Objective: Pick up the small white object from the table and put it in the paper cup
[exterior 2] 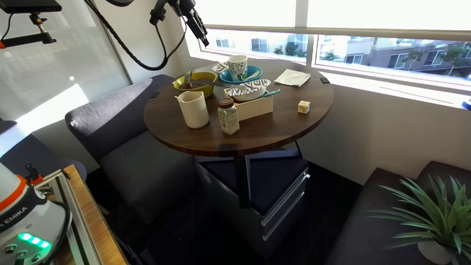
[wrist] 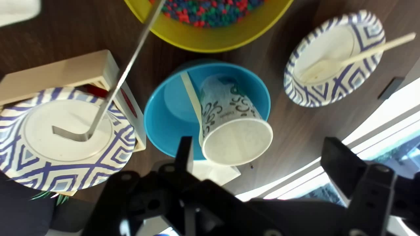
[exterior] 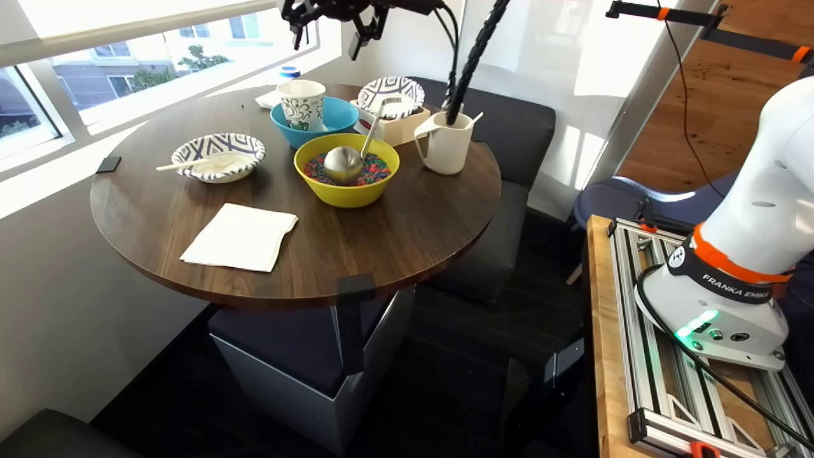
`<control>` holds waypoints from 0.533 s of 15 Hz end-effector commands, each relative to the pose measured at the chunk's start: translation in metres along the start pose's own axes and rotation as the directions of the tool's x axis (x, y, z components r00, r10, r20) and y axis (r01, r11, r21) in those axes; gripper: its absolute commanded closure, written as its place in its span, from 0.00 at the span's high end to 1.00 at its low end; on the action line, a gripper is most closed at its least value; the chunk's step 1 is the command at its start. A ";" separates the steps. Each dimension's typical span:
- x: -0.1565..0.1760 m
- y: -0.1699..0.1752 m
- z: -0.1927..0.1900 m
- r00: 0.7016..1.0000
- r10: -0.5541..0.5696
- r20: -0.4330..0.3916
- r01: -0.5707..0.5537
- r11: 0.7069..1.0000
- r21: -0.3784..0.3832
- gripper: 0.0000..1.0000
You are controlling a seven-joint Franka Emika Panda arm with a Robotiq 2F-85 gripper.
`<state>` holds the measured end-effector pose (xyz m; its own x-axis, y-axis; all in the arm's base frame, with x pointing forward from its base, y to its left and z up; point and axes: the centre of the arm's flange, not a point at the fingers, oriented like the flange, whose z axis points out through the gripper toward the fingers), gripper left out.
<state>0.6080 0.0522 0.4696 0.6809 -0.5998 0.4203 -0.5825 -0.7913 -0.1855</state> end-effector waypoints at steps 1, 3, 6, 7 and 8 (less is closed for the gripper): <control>-0.043 0.056 -0.044 0.979 -0.197 0.059 0.198 0.980 -0.002 1.00; -0.055 0.078 -0.059 0.948 -0.315 0.053 0.315 0.949 0.014 1.00; -0.067 0.108 -0.083 0.875 -0.483 0.039 0.483 0.876 0.004 1.00; -0.069 0.117 -0.090 0.845 -0.535 0.022 0.535 0.845 0.010 1.00; -0.070 0.126 -0.096 0.815 -0.580 0.003 0.580 0.814 0.025 1.00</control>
<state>0.4917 0.0251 0.4919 0.8859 -0.1720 0.4307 -0.2057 -0.9781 0.0325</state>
